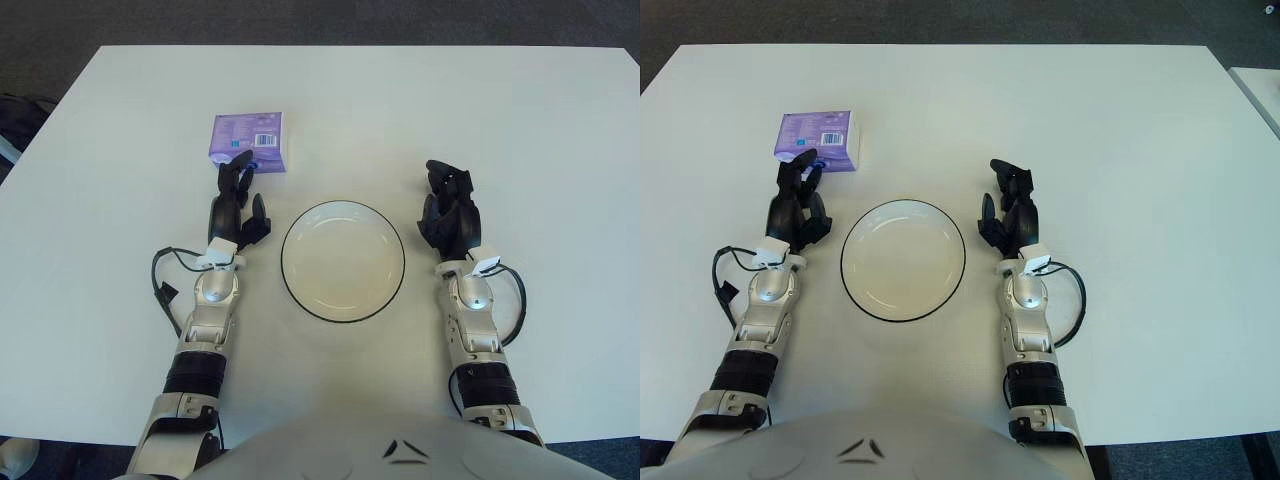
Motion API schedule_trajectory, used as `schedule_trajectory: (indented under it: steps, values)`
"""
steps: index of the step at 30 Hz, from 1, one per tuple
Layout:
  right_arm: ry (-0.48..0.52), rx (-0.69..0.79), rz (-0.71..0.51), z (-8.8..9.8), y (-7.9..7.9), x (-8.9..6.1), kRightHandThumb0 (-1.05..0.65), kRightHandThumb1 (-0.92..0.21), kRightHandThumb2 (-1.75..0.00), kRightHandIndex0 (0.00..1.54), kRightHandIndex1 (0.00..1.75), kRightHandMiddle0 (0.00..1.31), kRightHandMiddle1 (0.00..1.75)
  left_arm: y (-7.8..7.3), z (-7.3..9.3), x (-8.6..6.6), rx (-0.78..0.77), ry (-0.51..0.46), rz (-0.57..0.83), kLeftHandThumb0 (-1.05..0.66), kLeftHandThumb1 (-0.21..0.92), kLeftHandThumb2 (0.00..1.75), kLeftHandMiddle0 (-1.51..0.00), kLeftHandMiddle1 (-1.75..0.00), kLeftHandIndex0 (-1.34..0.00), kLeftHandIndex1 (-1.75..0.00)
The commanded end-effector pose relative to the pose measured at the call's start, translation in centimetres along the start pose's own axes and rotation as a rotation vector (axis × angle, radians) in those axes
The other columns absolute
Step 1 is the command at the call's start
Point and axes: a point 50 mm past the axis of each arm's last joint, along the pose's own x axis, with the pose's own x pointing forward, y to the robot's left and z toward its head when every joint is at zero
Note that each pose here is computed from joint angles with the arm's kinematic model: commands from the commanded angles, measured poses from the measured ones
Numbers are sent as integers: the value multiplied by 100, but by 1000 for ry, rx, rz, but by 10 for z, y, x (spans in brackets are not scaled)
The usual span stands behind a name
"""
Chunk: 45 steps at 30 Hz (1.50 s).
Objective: Put the tissue paper into the plate.
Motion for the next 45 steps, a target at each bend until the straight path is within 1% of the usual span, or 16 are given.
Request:
schedule_trajectory:
  steps: [1, 15, 18, 22, 24, 26, 27, 30, 32, 37, 41, 42, 45]
  values:
    - [136, -15, -30, -22, -7, -16, -53, -92, -66, 39, 41, 1, 103, -1, -34, -32, 10, 191, -11, -72, 92, 86, -38, 0, 0, -78]
    - [135, -11, -34, -22, -3, -18, -53, -92, -65, 37, 41, 1, 103, 4, -34, -34, 23, 189, -9, -70, 92, 88, -39, 0, 0, -78]
    - [138, -12, -34, -22, -3, -18, -53, -92, -66, 37, 41, 1, 103, 6, -31, -35, 23, 176, -4, -69, 92, 88, -39, -1, 0, -79]
    - [140, -13, -34, -22, -1, -19, -54, -92, -67, 38, 41, 2, 104, 12, -22, -38, 26, 143, 12, -68, 92, 89, -41, -2, 0, -79]
    - [141, -12, -35, -22, -1, -19, -53, -92, -67, 38, 42, 2, 104, 20, -8, -38, 36, 101, 26, -67, 92, 90, -41, -2, 0, -79]
    - [143, -11, -36, -23, 0, -19, -53, -92, -66, 39, 42, 2, 104, 27, 2, -37, 49, 71, 37, -67, 92, 90, -42, -2, 0, -79]
    - [144, -10, -36, -23, 0, -20, -53, -92, -66, 39, 42, 2, 105, 29, 5, -37, 54, 66, 40, -67, 92, 91, -42, -2, 0, -79]
    - [146, -4, -33, -24, 2, -20, -52, -92, -65, 39, 43, 2, 105, 43, 16, -35, 101, 40, 61, -66, 92, 91, -42, -2, 0, -79]
    - [146, 0, -32, -25, 3, -20, -52, -92, -64, 39, 43, 2, 105, 51, 20, -35, 126, 32, 70, -66, 92, 92, -41, -2, 0, -79]
    - [148, 7, -31, -26, 4, -20, -51, -92, -63, 38, 43, 1, 105, 64, 26, -33, 165, 14, 87, -65, 92, 92, -41, -1, 0, -79]
    - [152, 14, -29, -27, 6, -19, -52, -92, -63, 37, 42, 0, 104, 80, 32, -26, 217, -32, 116, -64, 92, 93, -39, 0, 0, -77]
    - [153, 16, -27, -28, 7, -18, -52, -92, -63, 36, 42, 0, 104, 86, 36, -23, 242, -63, 127, -64, 92, 93, -39, 0, 0, -76]
    - [155, 19, -24, -29, 8, -18, -52, -92, -63, 36, 41, 1, 104, 96, 45, -16, 283, -126, 147, -65, 92, 93, -37, 0, 0, -74]
